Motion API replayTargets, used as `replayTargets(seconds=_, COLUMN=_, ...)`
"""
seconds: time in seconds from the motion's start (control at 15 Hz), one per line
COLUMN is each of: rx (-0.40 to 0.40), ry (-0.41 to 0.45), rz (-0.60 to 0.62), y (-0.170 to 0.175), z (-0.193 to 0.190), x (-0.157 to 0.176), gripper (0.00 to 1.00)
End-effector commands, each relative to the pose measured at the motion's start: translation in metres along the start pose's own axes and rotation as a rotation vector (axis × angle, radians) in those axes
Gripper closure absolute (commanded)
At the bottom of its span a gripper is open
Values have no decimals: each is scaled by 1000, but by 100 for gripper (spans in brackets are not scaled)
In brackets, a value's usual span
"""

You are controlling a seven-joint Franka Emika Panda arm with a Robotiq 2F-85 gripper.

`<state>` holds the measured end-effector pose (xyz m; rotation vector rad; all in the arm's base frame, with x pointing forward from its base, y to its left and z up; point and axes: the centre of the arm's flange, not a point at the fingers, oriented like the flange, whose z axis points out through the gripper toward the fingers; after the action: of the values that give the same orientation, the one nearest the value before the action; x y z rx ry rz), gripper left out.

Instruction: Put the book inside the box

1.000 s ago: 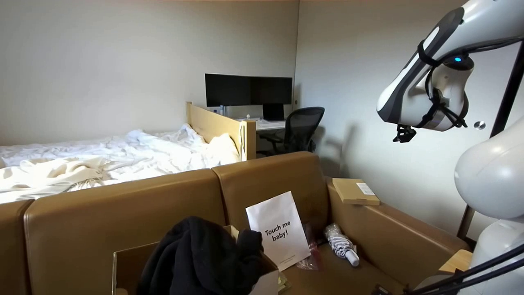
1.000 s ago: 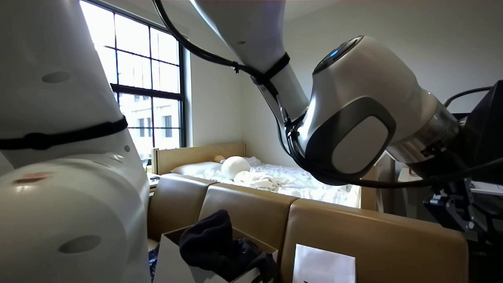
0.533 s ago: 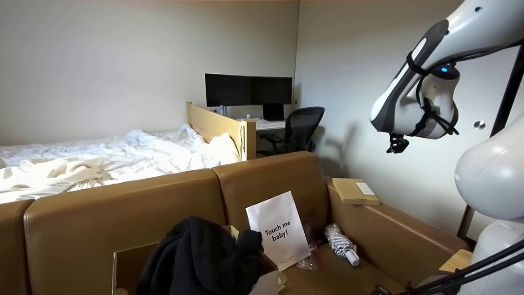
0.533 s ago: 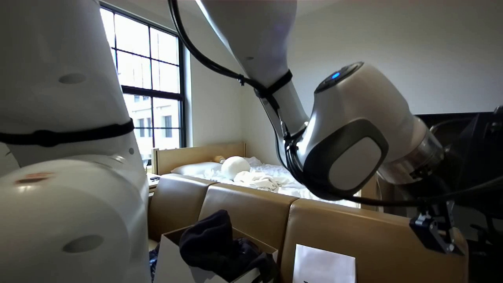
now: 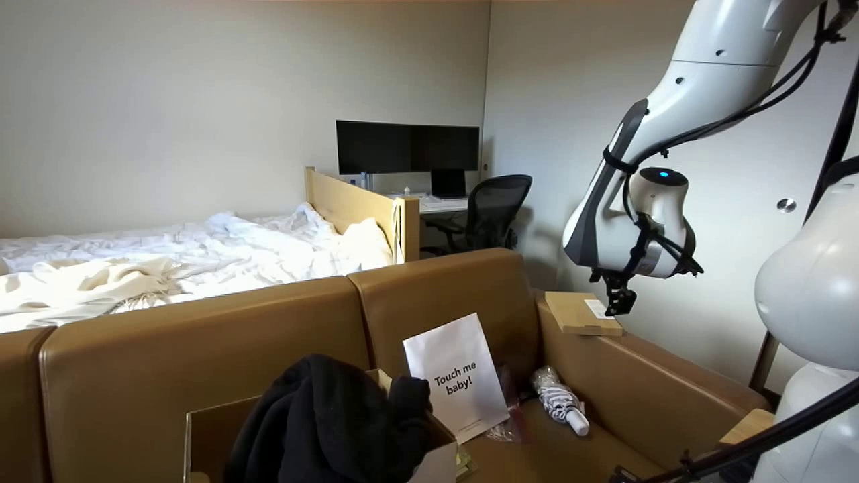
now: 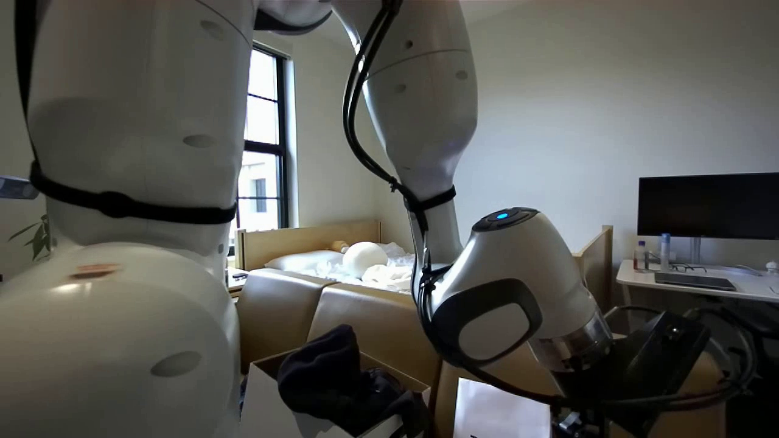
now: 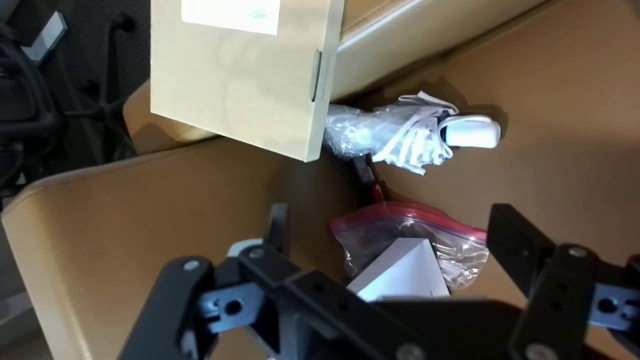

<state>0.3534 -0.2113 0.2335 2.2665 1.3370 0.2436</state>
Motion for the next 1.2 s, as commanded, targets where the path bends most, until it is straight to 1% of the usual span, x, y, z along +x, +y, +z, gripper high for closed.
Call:
replayTargets(seconds=0.0, rx=0, ry=4, rz=0, y=1, z=0, x=5, gripper=0)
replayTargets(seconds=0.27, rx=-10, ry=9, rz=14, y=-1, z=3, x=5, gripper=0)
replayTargets(seconds=0.53, rx=-71, ry=48, rz=40, y=-10, z=13, x=4, gripper=0)
replayTargets(seconds=0.73, rx=-104, ry=48, rz=26, y=-8, z=18, x=-5, gripper=0)
replayTargets(seconds=0.93, rx=-89, ry=-22, rz=10, y=-10, z=22, x=-30, gripper=0)
replayTargets(seconds=1.0, rx=-65, ry=-40, rz=10, y=-16, z=24, x=-42, gripper=0)
replayTargets(seconds=1.07, rx=-59, ry=-57, rz=7, y=-18, z=25, x=-49, gripper=0)
replayTargets(seconds=1.13, rx=-42, ry=-46, rz=34, y=-23, z=26, x=-54, gripper=0)
